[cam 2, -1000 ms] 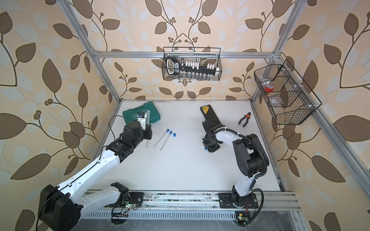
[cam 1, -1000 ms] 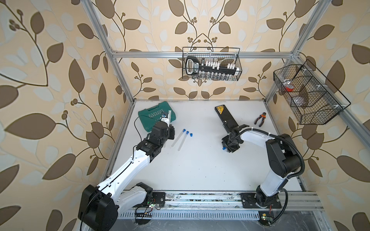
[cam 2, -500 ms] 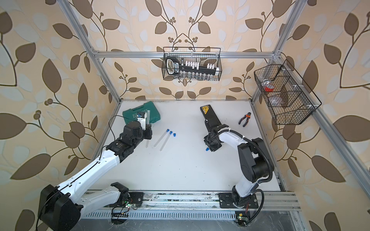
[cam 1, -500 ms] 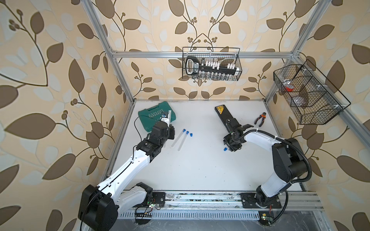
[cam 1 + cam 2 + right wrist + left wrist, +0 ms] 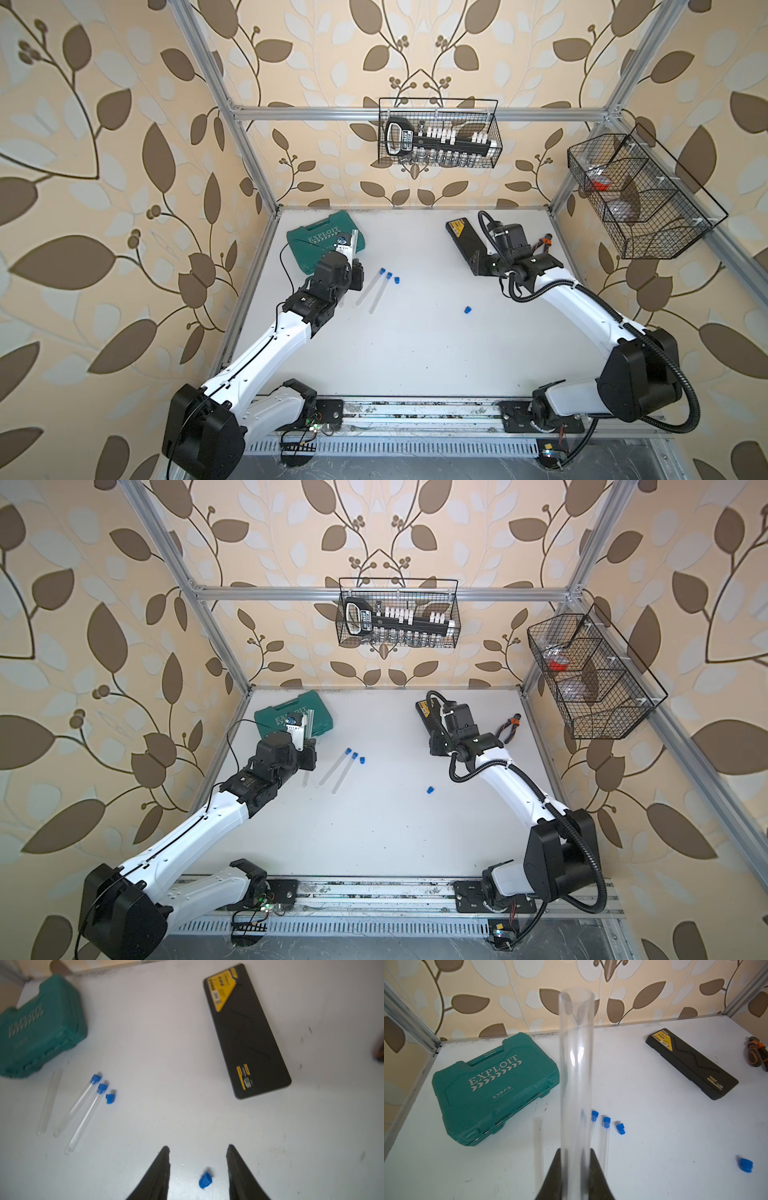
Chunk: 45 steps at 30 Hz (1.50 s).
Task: Insert stoppers into test tubes
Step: Place the stopper at the center of the board, then pick up the stopper from the center of the board.
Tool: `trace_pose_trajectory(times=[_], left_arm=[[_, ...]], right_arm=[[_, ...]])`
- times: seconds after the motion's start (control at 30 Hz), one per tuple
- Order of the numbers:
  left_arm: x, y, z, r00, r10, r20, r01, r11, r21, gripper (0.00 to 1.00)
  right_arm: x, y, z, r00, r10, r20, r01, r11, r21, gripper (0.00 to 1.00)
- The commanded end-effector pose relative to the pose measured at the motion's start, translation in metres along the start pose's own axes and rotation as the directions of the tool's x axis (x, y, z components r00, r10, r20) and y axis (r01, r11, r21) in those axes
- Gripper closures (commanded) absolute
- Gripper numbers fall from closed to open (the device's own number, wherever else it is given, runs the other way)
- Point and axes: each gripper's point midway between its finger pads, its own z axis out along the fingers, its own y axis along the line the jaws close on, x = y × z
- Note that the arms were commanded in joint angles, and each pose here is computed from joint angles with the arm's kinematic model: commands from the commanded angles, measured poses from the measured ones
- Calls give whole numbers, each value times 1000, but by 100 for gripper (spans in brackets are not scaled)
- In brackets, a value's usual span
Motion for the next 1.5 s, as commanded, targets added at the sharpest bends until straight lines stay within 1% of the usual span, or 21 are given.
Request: trace_pose_trajectory(times=[0.0, 0.03, 0.07, 0.1, 0.17, 0.2, 0.23, 0.27, 0.3, 0.37, 0.4, 0.43, 0.47, 0.57, 0.73, 0.93, 1.1, 1.2, 1.33, 1.47], left_arm=[[-7, -18, -3, 998, 42, 38, -46, 993, 109, 100], [-5, -22, -2, 998, 53, 31, -56, 990, 131, 100], [-4, -27, -2, 998, 59, 25, -62, 986, 155, 100], [-4, -30, -2, 998, 64, 22, -67, 983, 173, 100], [-3, -34, -2, 997, 71, 21, -73, 979, 193, 100], [-3, -34, -2, 997, 73, 21, -76, 978, 197, 100], [-3, -34, -2, 997, 75, 20, -78, 978, 195, 100], [-3, -34, -2, 997, 77, 23, -80, 978, 193, 100], [-3, -33, -2, 997, 77, 23, -80, 978, 191, 100], [-2, -34, -2, 997, 79, 24, -82, 978, 191, 100], [-3, -34, -3, 997, 78, 24, -82, 978, 194, 100], [-3, -34, -3, 997, 78, 26, -82, 977, 195, 100], [-4, -35, -4, 997, 78, 29, -82, 977, 198, 100], [-4, -34, -5, 996, 75, 38, -81, 978, 194, 100], [-7, -33, -8, 996, 71, 52, -79, 979, 188, 100], [-9, -31, -9, 996, 65, 60, -75, 981, 179, 100], [-12, -29, -12, 995, 55, 78, -68, 983, 173, 100], [-13, -28, -13, 995, 56, 86, -69, 984, 165, 100], [-14, -25, -15, 994, 55, 98, -70, 986, 152, 100], [-14, -26, -15, 994, 55, 99, -70, 985, 156, 100]], right_arm=[[9, 29, 1, 841, -538, 62, 540, 823, -179, 56], [24, 36, 1, 783, -618, 75, 616, 751, -237, 54], [41, 39, 1, 699, -710, 86, 700, 655, -283, 50], [53, 36, 4, 630, -772, 84, 757, 585, -291, 46], [78, 34, 6, 497, -865, 61, 825, 450, -341, 45], [84, 30, 8, 451, -892, 35, 843, 412, -346, 45], [87, 27, 8, 427, -904, 23, 851, 394, -347, 46], [93, 25, 7, 392, -920, 21, 861, 358, -361, 46], [102, 23, 6, 345, -939, 16, 869, 313, -384, 45], [122, 19, 9, 255, -967, -21, 871, 239, -429, 42], [133, 14, 13, 206, -977, -58, 870, 211, -445, 42], [138, 12, 17, 182, -980, -76, 869, 197, -454, 42], [142, 12, 21, 166, -982, -89, 866, 189, -464, 43], [141, 15, 29, 163, -982, -97, 859, 190, -476, 44], [147, 10, 40, 123, -985, -119, 849, 166, -501, 46], [161, 8, 49, 120, -984, -131, 833, 172, -526, 52], [163, 7, 58, 107, -985, -138, 836, 164, -524, 58], [161, 6, 62, 113, -982, -149, 835, 175, -522, 59], [167, 6, 64, 111, -982, -152, 824, 176, -539, 60], [170, 5, 68, 115, -981, -158, 820, 183, -542, 63]])
